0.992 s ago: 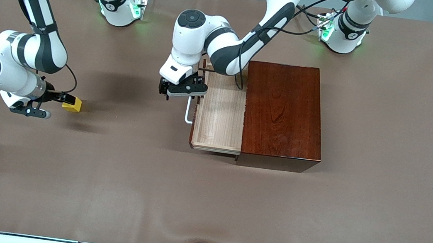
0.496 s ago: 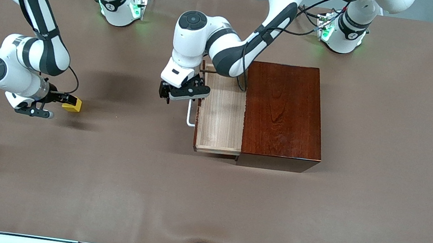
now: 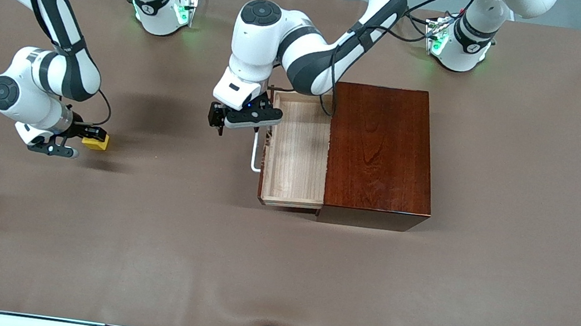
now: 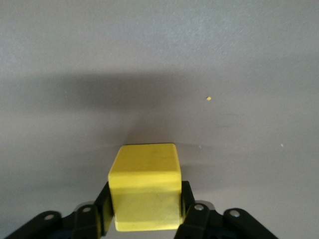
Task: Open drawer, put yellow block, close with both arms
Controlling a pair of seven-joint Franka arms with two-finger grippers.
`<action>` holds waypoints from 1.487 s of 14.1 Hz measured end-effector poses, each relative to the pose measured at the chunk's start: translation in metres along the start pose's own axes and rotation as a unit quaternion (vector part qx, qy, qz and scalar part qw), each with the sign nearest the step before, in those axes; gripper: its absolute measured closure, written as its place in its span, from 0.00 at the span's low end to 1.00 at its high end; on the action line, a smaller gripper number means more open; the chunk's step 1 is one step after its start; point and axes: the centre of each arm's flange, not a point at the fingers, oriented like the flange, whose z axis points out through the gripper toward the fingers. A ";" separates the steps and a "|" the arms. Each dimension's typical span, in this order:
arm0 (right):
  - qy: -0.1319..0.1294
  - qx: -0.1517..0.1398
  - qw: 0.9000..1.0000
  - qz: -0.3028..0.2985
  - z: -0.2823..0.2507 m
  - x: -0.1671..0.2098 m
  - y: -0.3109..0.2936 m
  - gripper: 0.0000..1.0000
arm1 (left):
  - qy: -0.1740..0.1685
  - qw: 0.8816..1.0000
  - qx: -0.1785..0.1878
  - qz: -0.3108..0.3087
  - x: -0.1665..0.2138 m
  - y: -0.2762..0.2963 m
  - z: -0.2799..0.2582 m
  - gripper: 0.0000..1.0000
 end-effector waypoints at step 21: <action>-0.077 0.067 0.995 0.005 -0.113 0.010 -0.042 0.44 | -0.045 0.981 0.161 0.096 0.323 -0.263 -0.344 0.00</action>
